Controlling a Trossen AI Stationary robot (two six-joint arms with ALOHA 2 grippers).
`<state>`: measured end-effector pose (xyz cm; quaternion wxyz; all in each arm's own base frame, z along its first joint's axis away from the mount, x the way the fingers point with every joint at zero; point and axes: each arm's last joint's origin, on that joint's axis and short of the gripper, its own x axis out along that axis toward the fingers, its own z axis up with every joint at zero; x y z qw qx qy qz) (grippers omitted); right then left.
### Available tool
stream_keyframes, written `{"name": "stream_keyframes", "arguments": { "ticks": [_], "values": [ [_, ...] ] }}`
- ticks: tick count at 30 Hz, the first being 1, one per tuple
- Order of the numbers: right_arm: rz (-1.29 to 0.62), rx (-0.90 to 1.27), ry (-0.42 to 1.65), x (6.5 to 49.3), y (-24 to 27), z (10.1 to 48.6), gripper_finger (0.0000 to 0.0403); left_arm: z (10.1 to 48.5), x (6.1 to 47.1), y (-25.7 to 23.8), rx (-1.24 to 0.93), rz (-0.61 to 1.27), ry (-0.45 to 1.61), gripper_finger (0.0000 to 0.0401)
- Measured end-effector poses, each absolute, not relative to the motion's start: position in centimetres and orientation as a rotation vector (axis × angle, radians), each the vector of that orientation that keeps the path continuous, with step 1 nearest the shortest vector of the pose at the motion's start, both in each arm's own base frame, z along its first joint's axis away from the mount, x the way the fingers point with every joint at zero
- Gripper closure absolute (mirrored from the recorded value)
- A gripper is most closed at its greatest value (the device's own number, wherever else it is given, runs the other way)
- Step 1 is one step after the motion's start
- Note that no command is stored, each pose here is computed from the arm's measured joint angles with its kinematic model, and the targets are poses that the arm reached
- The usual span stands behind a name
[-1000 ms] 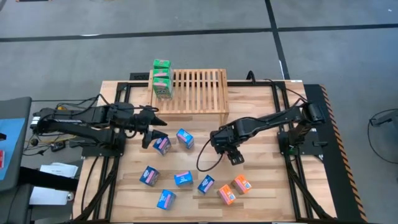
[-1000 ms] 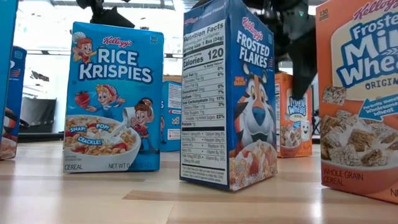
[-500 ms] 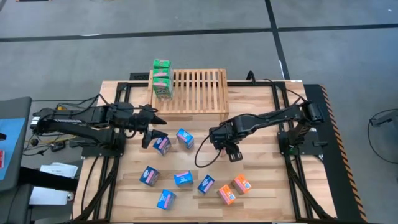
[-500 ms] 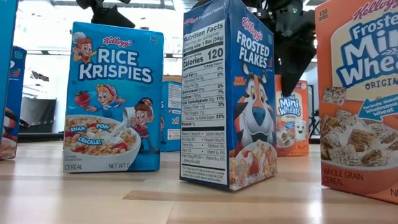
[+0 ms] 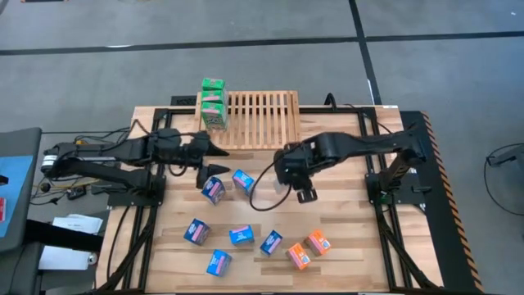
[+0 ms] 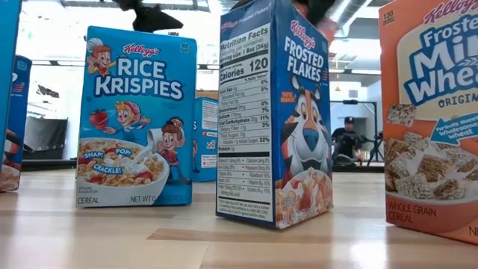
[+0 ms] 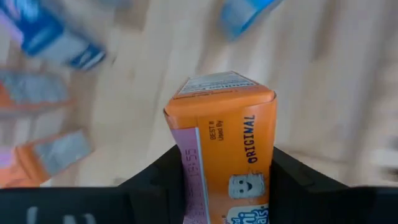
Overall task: Stack cereal on shelf
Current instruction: Put the top orange cereal box on the shelf
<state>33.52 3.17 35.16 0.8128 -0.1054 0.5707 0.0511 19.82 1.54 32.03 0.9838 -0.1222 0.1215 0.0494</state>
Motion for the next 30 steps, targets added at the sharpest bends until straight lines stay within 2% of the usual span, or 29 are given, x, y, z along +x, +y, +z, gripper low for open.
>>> {"name": "stream_keyframes", "arguments": {
  "ticks": [4, 8, 12, 20, 30],
  "values": [
    [0.006, -0.24, 1.093, 33.5, 2.4, 38.7, 0.0227, 31.5, 21.9, 2.0, -0.241, -0.008, 0.22, 0.0126],
    [-0.049, -0.189, 1.025, 33.3, 1.5, 40.6, 0.0227, 31.9, 23.3, 2.2, -0.137, -0.031, 0.121, 0.0126],
    [-0.071, -0.166, 1.027, 33.2, 1.0, 40.8, 0.0227, 32.5, 23.9, 2.6, -0.048, -0.009, 0.033, 0.0126],
    [-0.071, -0.157, 0.932, 33.9, 1.3, 41.3, 0.0227, 32.2, 27.5, 3.4, -0.009, -0.027, 0.2, 0.0126],
    [-0.077, -0.138, 0.9, 34.1, 1.5, 41.5, 0.0227, 33.0, 28.9, 3.9, 0.058, 0.02, 0.178, 0.0126]
  ]
}}
